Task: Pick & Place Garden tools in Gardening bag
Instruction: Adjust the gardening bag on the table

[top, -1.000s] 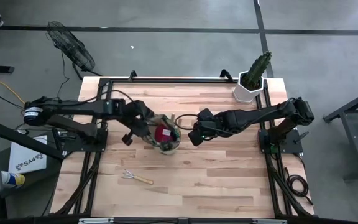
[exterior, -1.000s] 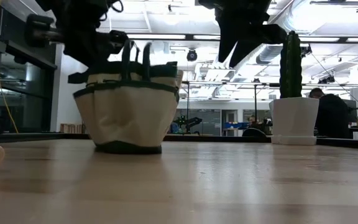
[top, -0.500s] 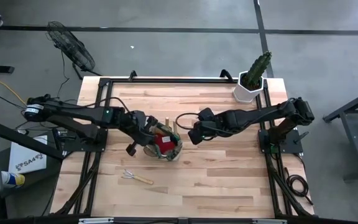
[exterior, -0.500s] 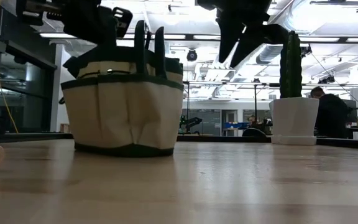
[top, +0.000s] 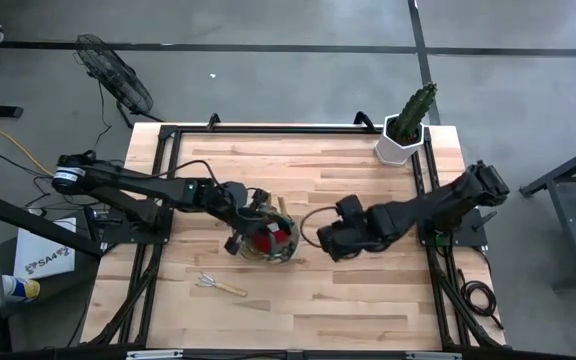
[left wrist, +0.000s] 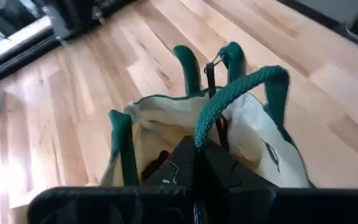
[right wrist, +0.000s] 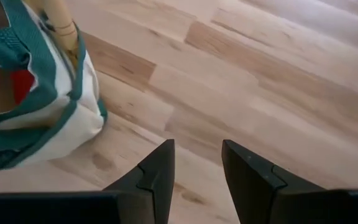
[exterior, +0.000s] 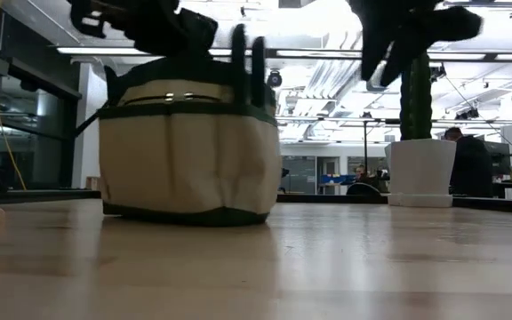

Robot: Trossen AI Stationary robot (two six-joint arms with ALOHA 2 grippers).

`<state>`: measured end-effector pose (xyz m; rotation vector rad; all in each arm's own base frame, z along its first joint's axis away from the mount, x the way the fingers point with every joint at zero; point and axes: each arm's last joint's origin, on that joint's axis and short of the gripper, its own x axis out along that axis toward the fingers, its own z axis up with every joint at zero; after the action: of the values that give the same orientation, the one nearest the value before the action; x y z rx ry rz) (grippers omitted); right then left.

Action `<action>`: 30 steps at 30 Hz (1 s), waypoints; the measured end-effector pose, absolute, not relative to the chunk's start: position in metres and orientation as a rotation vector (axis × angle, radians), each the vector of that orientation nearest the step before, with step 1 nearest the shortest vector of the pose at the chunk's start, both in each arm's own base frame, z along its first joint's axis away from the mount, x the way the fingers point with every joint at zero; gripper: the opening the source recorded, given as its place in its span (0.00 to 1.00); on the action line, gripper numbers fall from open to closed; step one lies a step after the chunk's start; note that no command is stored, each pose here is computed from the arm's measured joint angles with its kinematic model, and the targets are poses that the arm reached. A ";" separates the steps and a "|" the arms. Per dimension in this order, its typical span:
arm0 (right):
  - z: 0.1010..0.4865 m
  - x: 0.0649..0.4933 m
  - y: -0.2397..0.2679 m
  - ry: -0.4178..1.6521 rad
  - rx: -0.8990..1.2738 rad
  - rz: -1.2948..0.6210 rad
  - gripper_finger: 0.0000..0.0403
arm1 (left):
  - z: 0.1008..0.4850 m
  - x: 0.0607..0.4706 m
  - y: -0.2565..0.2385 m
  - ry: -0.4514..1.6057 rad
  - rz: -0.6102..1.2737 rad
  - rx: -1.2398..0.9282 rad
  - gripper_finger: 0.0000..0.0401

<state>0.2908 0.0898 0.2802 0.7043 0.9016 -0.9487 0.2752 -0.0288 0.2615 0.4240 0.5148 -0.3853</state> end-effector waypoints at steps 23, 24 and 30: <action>0.280 0.232 0.164 0.757 0.863 -1.098 0.31 | 0.243 0.323 -0.031 0.348 -0.267 0.349 0.00; 0.280 0.231 0.165 0.749 0.861 -1.102 0.31 | 0.242 0.325 -0.031 0.353 -0.267 0.349 0.00; 0.281 0.230 0.165 0.715 0.845 -1.102 0.31 | 0.244 0.337 -0.032 0.351 -0.266 0.349 0.00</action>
<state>0.2297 0.1650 0.2806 0.8448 0.7154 -1.1023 0.3367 -0.0321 0.2436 0.3490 0.3508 -0.2664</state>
